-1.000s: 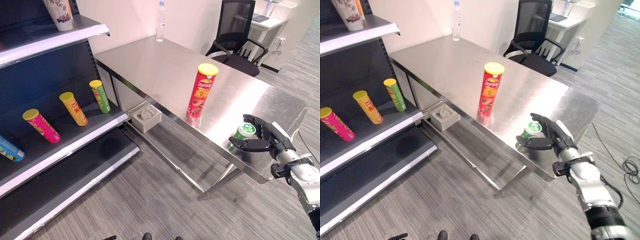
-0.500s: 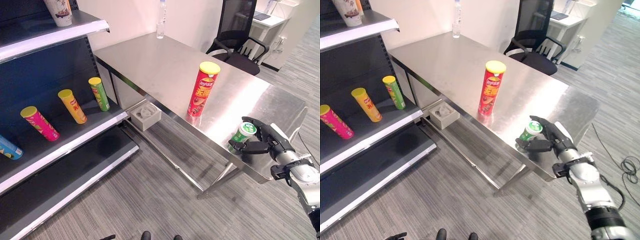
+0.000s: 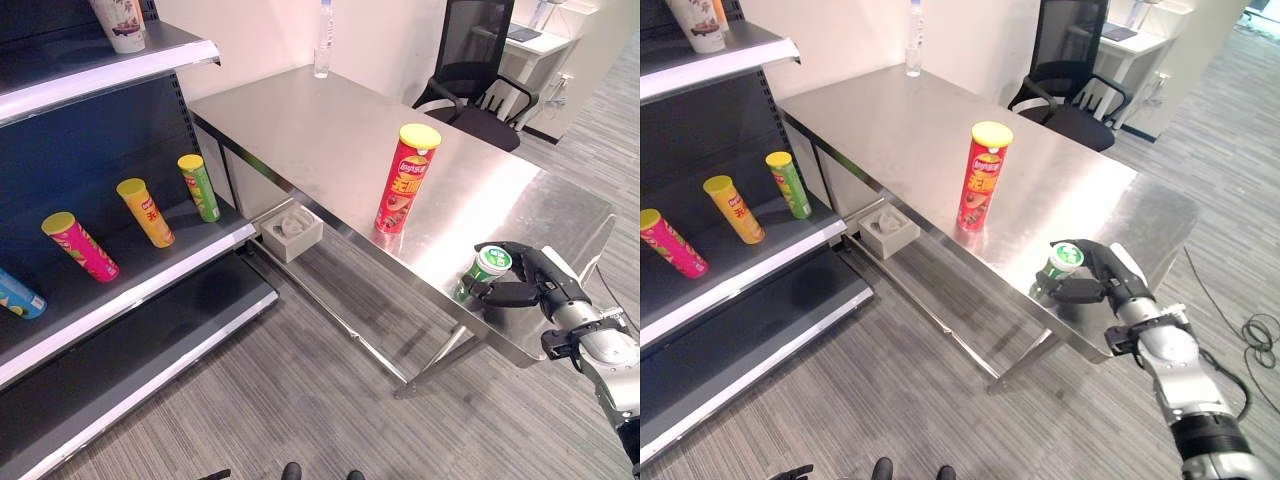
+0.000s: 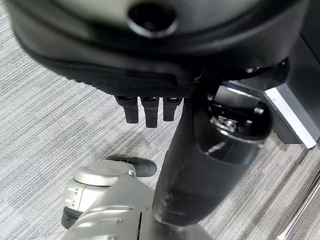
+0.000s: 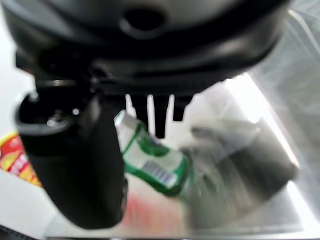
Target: Put the goods on the table back onto the shelves and tidy them up.
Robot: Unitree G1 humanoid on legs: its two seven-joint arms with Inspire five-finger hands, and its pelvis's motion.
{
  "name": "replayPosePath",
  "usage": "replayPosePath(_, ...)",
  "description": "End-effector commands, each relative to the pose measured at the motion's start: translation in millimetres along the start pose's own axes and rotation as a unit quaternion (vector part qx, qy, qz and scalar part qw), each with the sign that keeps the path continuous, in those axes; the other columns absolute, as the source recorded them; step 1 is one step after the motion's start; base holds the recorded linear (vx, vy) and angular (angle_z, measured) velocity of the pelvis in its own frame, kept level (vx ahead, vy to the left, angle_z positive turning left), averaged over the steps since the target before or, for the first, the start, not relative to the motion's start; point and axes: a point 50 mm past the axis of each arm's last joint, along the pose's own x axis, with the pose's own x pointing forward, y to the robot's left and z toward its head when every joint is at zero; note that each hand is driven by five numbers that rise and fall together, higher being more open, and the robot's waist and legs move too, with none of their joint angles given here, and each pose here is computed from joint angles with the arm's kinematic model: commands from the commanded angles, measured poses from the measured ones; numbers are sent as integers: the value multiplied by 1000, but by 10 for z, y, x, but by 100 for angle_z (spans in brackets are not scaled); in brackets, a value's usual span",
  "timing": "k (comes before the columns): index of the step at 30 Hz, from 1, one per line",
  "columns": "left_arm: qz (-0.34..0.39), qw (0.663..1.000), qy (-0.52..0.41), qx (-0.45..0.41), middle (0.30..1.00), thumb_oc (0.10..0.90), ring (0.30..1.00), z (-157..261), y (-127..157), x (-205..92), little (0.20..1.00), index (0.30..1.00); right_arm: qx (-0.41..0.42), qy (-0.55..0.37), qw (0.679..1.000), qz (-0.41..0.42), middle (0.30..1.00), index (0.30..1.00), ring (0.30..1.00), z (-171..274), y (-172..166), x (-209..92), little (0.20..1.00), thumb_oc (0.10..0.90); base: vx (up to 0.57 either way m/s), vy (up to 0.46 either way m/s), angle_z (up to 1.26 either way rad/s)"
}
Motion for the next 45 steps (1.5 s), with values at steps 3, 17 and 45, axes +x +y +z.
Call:
replayPosePath(3, -5, 1000, -5, 28, 900, 800, 900, 80, 21, 17, 900, 900, -6, -118, 990, -76, 300, 300, 300, 493, -281, 40, 300, 400, 0, 0, 0)
replayPosePath(17, 2, 1000, -10, 25, 900, 800, 900, 109, 62, 15, 900, 900, 13, -191, 977, -96, 300, 300, 300, 796, -356, 1, 300, 400, 0, 0, 0)
replayPosePath(45, 6, 1000, 4, -3, 900, 800, 900, -28, 33, -9, 900, 900, 244, -497, 832, -29, 300, 300, 300, 1959, -103, -225, 300, 400, -38, -52, 14)
